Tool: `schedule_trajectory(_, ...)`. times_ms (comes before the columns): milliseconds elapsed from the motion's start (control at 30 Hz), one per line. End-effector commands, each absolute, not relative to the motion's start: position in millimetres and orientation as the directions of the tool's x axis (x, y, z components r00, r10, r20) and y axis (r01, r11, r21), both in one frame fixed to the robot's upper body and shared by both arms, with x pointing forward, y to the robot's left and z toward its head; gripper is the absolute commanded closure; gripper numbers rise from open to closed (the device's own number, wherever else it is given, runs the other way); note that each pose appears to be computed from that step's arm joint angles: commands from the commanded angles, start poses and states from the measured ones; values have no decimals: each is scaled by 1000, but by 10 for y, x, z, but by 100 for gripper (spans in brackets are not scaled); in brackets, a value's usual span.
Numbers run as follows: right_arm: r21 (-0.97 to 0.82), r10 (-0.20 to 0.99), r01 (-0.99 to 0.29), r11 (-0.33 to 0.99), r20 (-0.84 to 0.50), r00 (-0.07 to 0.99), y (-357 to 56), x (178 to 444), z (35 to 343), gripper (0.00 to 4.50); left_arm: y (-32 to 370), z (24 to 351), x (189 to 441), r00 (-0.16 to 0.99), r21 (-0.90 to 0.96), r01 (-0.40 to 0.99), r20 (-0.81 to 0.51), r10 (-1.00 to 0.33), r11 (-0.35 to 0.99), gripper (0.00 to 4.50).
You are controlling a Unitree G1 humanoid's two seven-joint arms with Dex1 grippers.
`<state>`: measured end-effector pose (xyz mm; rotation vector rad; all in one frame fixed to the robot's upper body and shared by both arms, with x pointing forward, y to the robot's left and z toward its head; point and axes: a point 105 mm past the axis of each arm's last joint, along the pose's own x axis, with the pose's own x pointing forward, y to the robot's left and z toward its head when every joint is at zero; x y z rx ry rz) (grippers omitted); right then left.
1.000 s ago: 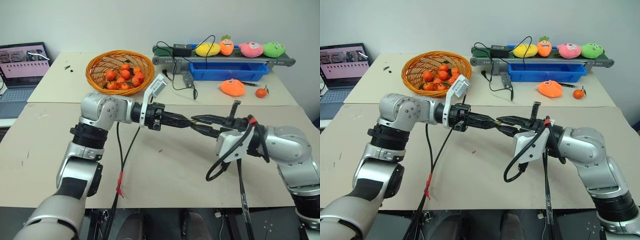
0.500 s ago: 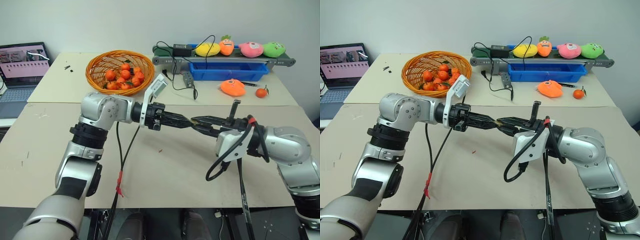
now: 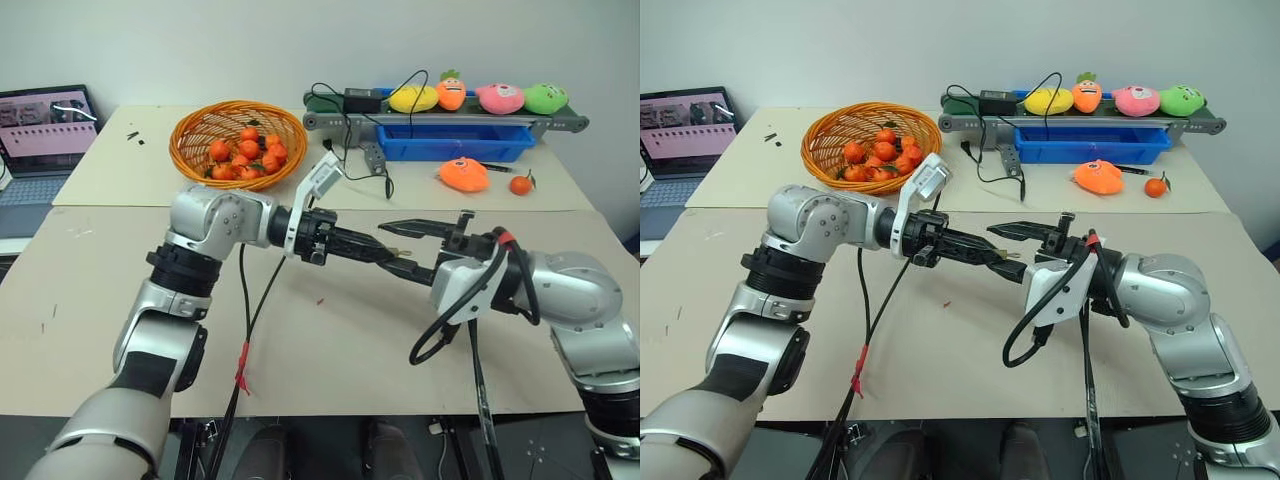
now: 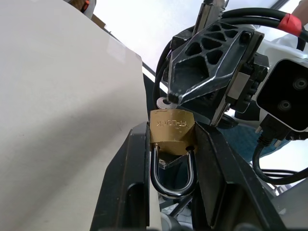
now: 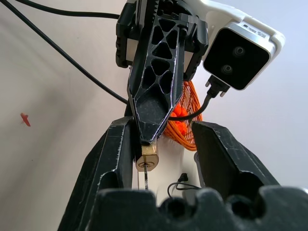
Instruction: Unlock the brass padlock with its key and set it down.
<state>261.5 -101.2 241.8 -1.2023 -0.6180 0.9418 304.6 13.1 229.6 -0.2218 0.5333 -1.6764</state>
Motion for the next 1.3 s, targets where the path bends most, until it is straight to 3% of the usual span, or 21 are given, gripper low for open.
schedule_trajectory(33,-973,881,-210,98,-14,473,-974,2536,2581,218,95,2364,3031,-209,-436,892,-163,-964,-120,369)
schedule_trajectory(967,-968,878,-236,83,-41,477,-1066,2485,2465,218,173,2355,3037,-220,-429,895,-190,-957,-121,369)
schedule_trajectory(1067,-968,879,-237,85,-39,476,-1060,2485,2469,286,165,2352,3038,-221,-430,895,-187,-957,-122,369)
schedule_trajectory(1200,-967,879,-237,89,-36,475,-1052,2480,2478,422,147,2338,3034,-224,-431,894,-188,-956,-125,369)
schedule_trajectory(1300,-967,880,-238,91,-34,474,-1046,2476,2482,438,124,2339,3029,-230,-429,894,-187,-955,-131,369)
